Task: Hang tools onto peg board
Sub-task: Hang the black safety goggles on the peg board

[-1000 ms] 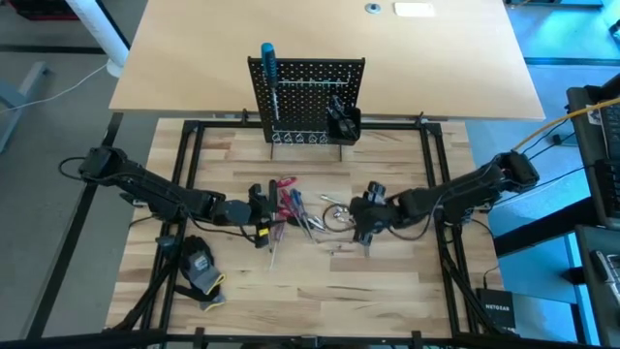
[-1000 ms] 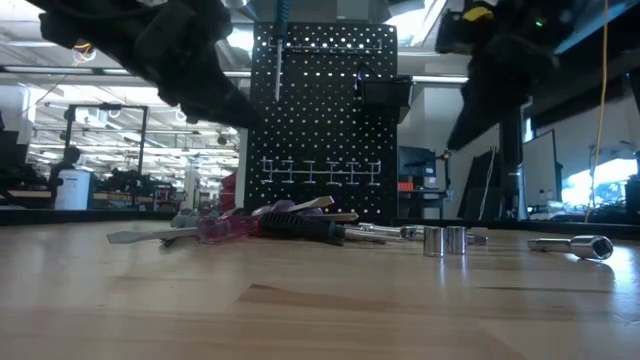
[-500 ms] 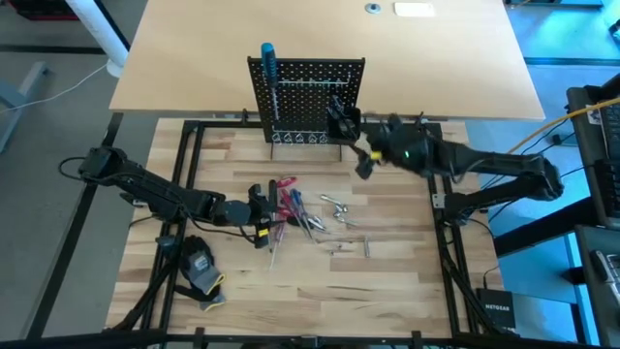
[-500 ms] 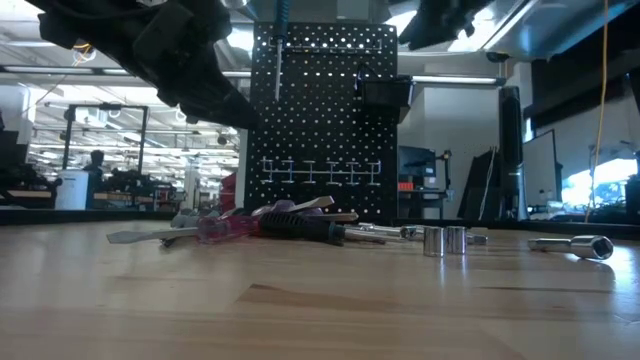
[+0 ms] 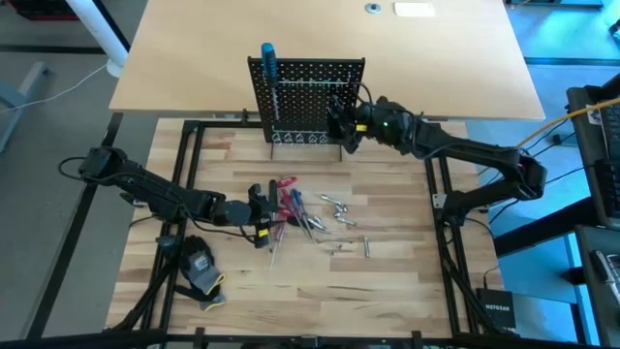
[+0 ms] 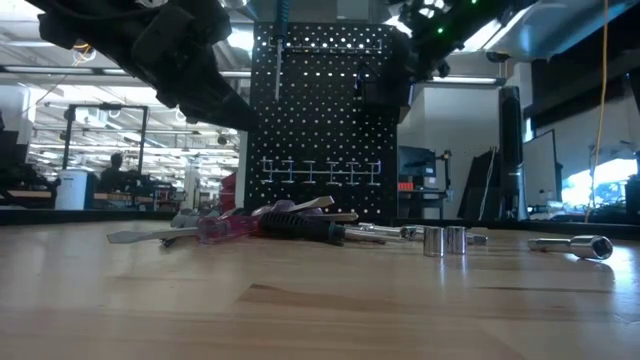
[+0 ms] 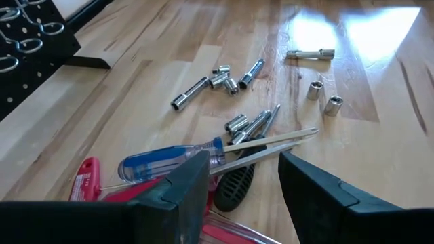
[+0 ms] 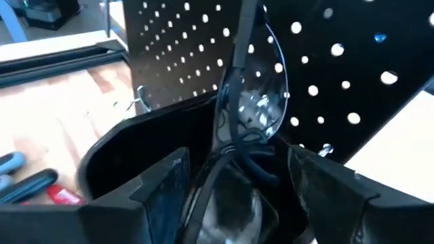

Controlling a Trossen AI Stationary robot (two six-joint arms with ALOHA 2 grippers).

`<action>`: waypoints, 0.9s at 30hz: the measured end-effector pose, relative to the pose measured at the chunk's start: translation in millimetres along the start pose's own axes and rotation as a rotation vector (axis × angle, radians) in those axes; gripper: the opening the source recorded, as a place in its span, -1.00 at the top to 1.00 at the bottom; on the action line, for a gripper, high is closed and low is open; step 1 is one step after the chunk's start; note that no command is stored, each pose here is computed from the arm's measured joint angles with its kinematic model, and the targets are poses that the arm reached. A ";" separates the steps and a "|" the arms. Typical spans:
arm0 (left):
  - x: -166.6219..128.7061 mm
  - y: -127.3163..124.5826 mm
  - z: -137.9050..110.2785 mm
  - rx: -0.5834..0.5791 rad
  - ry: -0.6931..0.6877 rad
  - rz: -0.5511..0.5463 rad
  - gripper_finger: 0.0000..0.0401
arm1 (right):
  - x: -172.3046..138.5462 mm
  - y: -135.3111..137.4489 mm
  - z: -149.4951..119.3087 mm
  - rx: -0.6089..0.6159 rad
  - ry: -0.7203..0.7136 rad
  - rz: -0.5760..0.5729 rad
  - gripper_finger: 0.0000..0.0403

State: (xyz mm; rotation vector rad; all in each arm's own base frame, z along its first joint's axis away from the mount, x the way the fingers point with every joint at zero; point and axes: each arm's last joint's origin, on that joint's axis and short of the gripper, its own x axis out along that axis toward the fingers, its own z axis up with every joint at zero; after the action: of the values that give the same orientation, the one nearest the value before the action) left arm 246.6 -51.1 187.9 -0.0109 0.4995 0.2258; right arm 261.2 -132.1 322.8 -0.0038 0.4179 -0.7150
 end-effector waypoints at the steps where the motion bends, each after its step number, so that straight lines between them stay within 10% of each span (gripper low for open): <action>1: 0.0 0.0 0.1 0.000 -0.001 0.000 0.16 | 2.3 -1.3 0.0 0.003 -0.004 -0.006 -0.25; 27: 0.0 0.1 -0.3 0.008 0.003 0.003 0.16 | 15.3 2.7 2.1 -0.116 -0.059 -0.014 0.96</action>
State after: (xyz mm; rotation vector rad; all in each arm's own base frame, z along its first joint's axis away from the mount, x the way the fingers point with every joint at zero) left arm 246.5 -51.0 187.6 -0.0026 0.5031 0.2267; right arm 274.0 -140.0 318.7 -0.1368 0.4027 -0.7021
